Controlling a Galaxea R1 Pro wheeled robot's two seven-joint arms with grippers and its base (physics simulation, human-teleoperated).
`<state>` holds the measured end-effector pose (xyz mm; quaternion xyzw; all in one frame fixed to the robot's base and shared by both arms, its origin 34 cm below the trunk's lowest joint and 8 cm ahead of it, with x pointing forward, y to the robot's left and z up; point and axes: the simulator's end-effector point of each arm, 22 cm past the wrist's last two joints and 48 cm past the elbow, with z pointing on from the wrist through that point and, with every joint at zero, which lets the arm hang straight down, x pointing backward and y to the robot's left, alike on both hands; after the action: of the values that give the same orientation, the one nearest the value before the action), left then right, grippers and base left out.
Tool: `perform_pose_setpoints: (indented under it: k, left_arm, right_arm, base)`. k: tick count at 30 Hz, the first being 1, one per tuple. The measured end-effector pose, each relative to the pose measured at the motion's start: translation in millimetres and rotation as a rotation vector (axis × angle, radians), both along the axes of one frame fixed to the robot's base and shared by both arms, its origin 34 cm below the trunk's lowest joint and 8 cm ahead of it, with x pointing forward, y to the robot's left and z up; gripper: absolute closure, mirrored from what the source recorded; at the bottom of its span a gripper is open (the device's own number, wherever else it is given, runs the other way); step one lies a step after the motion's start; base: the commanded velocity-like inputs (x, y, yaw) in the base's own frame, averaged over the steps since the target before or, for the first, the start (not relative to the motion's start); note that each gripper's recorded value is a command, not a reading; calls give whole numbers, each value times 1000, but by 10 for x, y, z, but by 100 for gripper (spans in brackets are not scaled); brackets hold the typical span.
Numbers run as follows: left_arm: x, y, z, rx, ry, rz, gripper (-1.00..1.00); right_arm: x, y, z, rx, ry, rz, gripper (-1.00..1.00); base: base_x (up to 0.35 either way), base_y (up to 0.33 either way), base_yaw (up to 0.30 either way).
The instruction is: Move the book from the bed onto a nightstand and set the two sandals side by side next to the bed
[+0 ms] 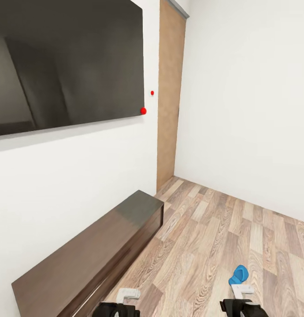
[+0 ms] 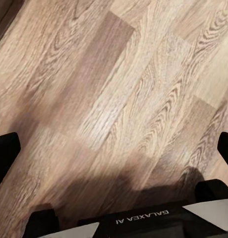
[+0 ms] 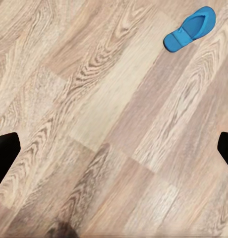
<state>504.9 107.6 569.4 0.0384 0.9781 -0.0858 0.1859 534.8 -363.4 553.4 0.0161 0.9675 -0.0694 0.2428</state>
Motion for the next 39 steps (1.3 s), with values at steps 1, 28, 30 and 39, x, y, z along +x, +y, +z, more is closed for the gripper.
perform_pose_setpoints:
  k: [1, 28, 30, 39]
  left_arm:
    - [13, -16, 16, -5, 0, 5, -100]
    - [117, -123, 57, -47, -16, 35, -100]
    - [110, -122, 46, -47, -13, 35, -100]
    - [80, -115, -4, -45, -1, 36, -100]
  right_arm:
    - [25, -29, 28, -4, 4, -1, -100]
    - [391, -362, 312, -51, -20, -9, -100]
    - [385, -362, 300, -51, -18, -9, -100]
    - [356, -362, 245, -51, -5, -8, -100]
  base:
    - [0, 0, -126]
    - [215, -185, -113]
    - [244, -242, -112]
    - [205, -272, -112]
